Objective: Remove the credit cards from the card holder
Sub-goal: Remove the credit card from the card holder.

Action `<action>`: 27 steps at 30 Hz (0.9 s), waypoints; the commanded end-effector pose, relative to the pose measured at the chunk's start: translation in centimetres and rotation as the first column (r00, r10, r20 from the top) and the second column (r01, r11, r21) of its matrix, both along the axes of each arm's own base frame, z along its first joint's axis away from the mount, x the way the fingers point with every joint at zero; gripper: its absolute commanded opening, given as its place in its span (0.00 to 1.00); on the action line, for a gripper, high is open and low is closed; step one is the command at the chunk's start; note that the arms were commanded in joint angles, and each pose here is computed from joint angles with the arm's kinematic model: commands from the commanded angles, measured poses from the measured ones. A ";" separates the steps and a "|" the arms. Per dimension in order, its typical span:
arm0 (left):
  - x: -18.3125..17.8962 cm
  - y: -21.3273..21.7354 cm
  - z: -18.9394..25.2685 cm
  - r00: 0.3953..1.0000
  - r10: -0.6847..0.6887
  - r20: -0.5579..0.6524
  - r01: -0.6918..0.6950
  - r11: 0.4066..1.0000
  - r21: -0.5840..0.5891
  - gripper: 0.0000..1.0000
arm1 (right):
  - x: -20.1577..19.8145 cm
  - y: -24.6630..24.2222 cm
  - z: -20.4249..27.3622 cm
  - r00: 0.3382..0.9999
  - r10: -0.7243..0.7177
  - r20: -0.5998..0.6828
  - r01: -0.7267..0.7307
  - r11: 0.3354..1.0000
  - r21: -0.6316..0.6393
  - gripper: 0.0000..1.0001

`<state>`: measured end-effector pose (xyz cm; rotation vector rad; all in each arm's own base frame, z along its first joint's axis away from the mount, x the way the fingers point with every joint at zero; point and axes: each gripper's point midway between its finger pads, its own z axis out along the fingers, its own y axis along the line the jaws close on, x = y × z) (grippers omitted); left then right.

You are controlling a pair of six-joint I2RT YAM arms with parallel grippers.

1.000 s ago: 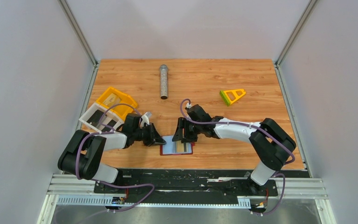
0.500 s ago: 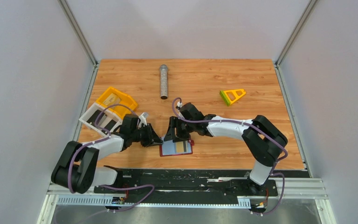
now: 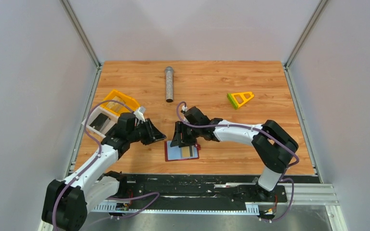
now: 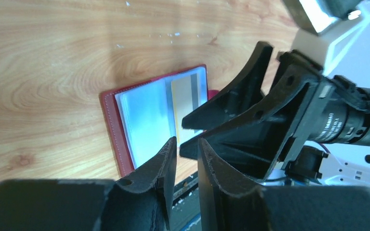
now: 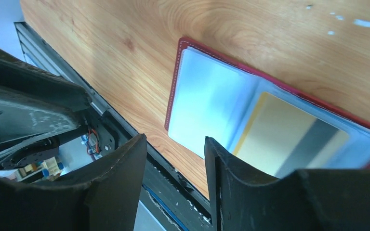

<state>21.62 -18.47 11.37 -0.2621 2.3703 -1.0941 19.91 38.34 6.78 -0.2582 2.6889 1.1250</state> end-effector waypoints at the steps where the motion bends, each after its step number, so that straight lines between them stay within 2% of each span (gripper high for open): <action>1: -0.2 -1.7 1.0 0.997 -0.083 -0.008 0.082 0.994 -0.073 0.29 | 1.6 -2.4 1.6 0.993 -0.050 0.108 0.056 0.997 -0.055 0.48; 10: -0.2 -3.6 -0.1 0.988 -0.149 -0.039 0.144 0.983 -0.113 0.29 | 2.4 -6.6 0.9 0.985 -0.122 0.123 0.137 0.984 -0.116 0.46; 27: 0.4 -6.3 -3.8 0.974 -0.203 -0.098 0.193 0.976 -0.105 0.29 | 2.4 -6.9 -1.0 0.989 -0.119 0.091 0.131 0.981 -0.141 0.40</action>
